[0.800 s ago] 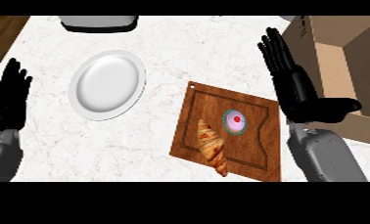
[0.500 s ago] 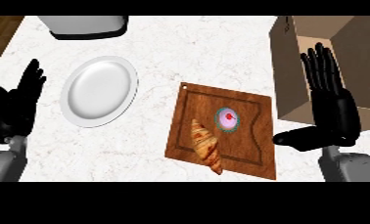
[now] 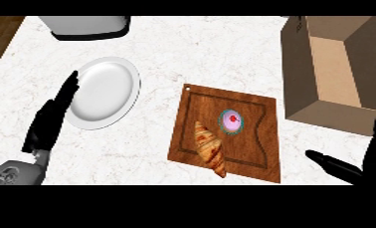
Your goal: Pick the cupcake from the cutting board and place it in the cardboard box
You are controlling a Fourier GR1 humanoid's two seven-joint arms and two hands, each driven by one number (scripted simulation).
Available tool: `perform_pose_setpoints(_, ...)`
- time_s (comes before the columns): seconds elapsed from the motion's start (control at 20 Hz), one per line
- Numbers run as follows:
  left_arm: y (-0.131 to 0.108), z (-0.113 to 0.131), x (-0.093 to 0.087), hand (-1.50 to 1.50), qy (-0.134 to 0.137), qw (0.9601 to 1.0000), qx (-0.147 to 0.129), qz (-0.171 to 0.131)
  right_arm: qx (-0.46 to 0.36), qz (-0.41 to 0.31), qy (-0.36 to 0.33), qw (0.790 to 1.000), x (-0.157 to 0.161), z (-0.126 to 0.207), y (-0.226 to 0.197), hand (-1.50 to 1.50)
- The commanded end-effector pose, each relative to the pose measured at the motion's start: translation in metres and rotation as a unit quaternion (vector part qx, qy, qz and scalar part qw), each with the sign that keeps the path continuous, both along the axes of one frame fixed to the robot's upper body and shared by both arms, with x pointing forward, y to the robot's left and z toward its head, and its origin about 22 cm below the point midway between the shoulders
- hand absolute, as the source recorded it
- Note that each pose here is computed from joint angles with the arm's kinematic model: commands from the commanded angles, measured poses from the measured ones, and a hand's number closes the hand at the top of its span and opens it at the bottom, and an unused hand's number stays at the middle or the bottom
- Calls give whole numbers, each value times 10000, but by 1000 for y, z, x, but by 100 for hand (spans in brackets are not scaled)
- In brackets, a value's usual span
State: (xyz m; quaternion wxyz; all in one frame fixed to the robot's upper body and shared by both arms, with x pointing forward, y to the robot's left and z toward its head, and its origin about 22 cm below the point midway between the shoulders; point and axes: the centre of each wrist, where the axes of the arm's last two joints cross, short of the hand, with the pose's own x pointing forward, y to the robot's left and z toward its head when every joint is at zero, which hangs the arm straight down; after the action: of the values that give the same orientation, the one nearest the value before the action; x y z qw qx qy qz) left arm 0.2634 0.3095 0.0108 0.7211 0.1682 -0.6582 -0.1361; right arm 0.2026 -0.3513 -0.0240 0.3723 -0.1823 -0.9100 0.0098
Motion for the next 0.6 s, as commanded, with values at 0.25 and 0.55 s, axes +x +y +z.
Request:
perform_pose_setpoints(0.25, -14, -8, 8, 0, 39, 9987, 212, -466, -2257, -378, 731, 9707, -95, -29, -20, -150)
perform_pose_setpoints(0.55, -20, -12, 6, 0, -15, 9987, 211, -473, -2570, -331, 1238, 9579, -126, 9, 26, -150)
